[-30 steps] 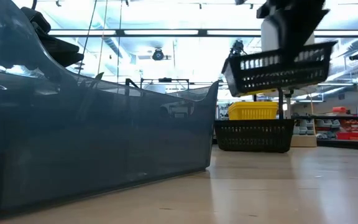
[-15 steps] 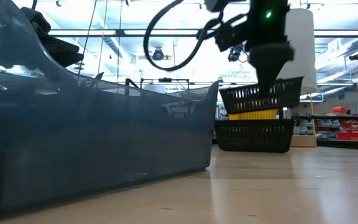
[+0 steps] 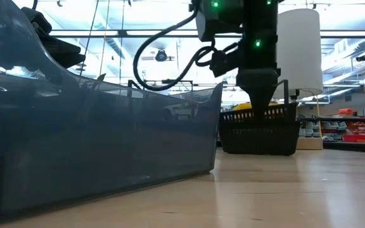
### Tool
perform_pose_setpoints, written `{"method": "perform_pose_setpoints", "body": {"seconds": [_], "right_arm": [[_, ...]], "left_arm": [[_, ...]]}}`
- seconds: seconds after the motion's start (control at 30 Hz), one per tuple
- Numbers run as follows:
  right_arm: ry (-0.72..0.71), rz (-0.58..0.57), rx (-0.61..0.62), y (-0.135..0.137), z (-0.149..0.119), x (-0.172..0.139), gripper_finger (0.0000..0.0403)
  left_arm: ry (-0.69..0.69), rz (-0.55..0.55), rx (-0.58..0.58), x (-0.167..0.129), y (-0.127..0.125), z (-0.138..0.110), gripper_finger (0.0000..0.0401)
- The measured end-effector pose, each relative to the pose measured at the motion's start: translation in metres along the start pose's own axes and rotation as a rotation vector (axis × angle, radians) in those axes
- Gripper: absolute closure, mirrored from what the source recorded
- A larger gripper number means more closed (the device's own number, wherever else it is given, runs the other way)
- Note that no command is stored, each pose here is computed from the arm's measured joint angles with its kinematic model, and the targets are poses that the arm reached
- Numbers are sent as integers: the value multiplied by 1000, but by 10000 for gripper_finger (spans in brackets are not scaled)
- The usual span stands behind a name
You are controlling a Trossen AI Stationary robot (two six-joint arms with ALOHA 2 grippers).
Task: Stack baskets on shelf by color
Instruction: Stack the bottom black bin on top of the top black bin, then put the stacked black bins on the shelf
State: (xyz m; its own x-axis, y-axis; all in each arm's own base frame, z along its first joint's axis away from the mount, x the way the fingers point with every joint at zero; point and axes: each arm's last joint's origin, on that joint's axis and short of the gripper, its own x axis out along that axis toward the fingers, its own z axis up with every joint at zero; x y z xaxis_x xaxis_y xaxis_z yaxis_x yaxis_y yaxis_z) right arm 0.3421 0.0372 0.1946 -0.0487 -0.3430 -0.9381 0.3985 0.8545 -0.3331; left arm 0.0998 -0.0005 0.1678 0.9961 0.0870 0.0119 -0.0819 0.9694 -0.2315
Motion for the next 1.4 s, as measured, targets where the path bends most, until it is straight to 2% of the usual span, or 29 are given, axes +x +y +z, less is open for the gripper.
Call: {"method": "perform_pose_setpoints", "body": {"seconds": [0.3,0.43,0.6,0.7,0.9,1.07,1.17,1.27,1.4], "right_arm": [[-41,77,83,-10,16,7,307],[-88,115,168,-18,28,11,281],[-145,164,286,-30,43,16,267],[-147,175,307,-36,47,19,266],[-113,178,238,-43,50,11,266],[-82,161,124,-43,48,-8,266],[-21,169,-38,-37,38,-17,266],[75,169,-254,-25,20,-23,266],[128,81,-444,-11,0,-32,266]], "left_arm": [[0,0,0,0,0,0,284],[0,0,0,0,0,0,284],[0,0,0,0,0,0,284],[0,0,0,0,0,0,284],[0,0,0,0,0,0,284],[0,0,0,0,0,0,284],[0,0,0,0,0,0,284],[0,0,0,0,0,0,284],[0,0,0,0,0,0,284]]}}
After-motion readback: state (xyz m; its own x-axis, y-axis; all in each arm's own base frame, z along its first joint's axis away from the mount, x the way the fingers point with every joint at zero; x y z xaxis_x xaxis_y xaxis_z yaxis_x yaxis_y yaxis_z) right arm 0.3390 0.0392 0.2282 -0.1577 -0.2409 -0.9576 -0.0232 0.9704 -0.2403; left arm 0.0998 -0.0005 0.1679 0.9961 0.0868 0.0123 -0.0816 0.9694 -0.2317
